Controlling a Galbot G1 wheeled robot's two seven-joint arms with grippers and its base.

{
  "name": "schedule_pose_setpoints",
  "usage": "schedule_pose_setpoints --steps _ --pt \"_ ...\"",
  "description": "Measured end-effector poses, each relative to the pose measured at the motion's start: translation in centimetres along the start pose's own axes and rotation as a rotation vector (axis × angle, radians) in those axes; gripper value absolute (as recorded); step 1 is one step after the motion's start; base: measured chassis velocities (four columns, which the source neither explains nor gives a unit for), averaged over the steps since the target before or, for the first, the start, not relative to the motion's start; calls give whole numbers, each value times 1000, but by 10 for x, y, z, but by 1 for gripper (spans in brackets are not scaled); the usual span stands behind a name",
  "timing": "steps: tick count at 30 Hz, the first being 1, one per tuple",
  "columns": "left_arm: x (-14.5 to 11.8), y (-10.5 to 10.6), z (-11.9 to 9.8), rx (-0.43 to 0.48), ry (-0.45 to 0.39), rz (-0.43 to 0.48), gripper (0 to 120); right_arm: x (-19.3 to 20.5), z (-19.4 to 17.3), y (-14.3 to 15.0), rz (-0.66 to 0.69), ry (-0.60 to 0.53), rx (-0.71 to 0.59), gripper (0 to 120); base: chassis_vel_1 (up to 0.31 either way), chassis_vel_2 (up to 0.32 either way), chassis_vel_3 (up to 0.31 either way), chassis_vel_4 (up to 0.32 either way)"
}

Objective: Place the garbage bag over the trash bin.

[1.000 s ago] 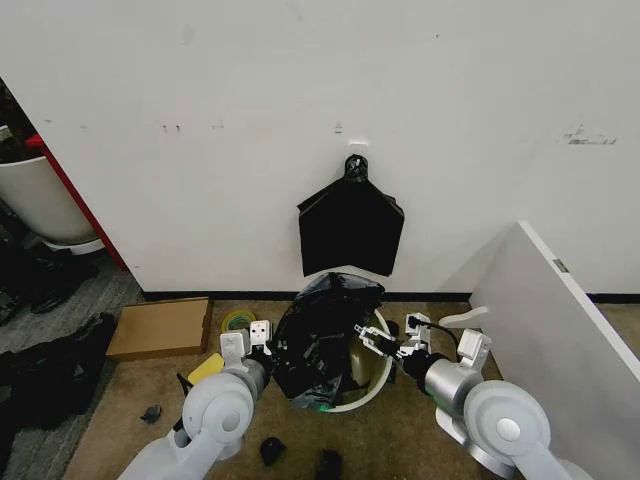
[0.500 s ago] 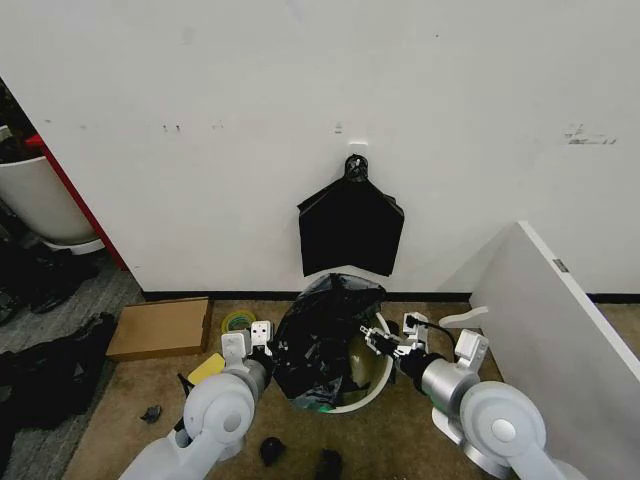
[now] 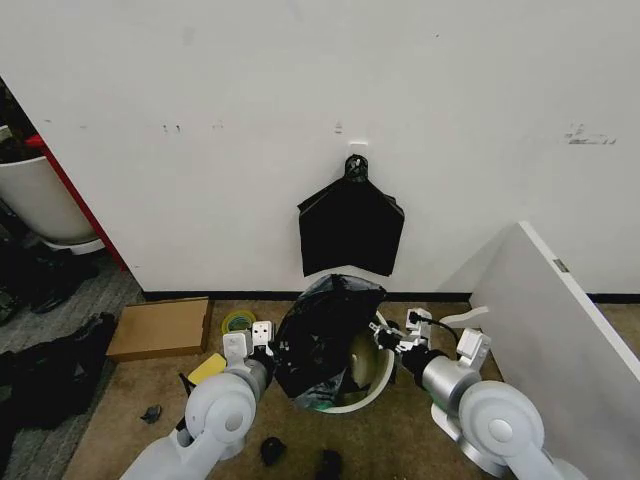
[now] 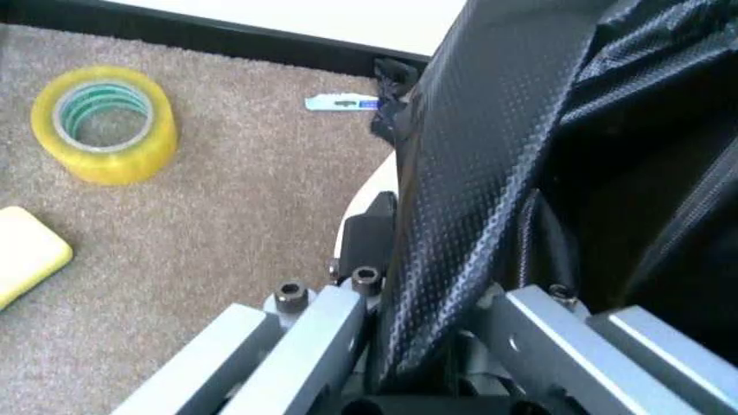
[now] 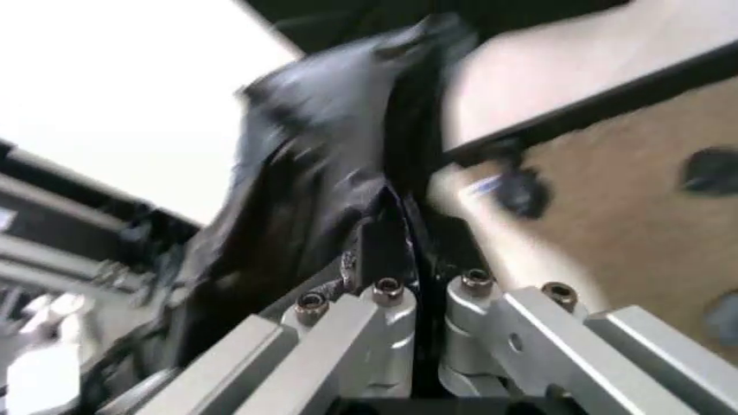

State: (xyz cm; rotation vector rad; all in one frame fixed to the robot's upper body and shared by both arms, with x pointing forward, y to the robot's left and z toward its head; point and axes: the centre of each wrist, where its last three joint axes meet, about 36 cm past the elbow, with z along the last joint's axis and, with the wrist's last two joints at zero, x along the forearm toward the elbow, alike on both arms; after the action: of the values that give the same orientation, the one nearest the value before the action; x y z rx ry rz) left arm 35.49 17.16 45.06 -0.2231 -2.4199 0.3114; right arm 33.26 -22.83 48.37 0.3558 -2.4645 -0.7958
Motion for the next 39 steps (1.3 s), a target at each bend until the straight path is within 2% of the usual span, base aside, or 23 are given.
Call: schedule_pose_setpoints --steps 4,14,26,34,39 --pt "1 3 -1 7 -9 1 1 9 -18 -15 88 -9 39 0 0 0 0 0" --pt "2 3 -2 22 -21 11 1 17 -19 -39 217 113 84 0 0 0 0 0" --pt "2 1 -2 60 -33 28 1 16 -14 -60 245 240 99 0 0 0 0 0" --pt "0 1 -1 77 -23 29 1 20 -10 -54 200 201 73 0 0 0 0 0" --pt "-2 0 0 94 -12 26 1 27 -14 -44 182 123 54 13 0 0 0 0"
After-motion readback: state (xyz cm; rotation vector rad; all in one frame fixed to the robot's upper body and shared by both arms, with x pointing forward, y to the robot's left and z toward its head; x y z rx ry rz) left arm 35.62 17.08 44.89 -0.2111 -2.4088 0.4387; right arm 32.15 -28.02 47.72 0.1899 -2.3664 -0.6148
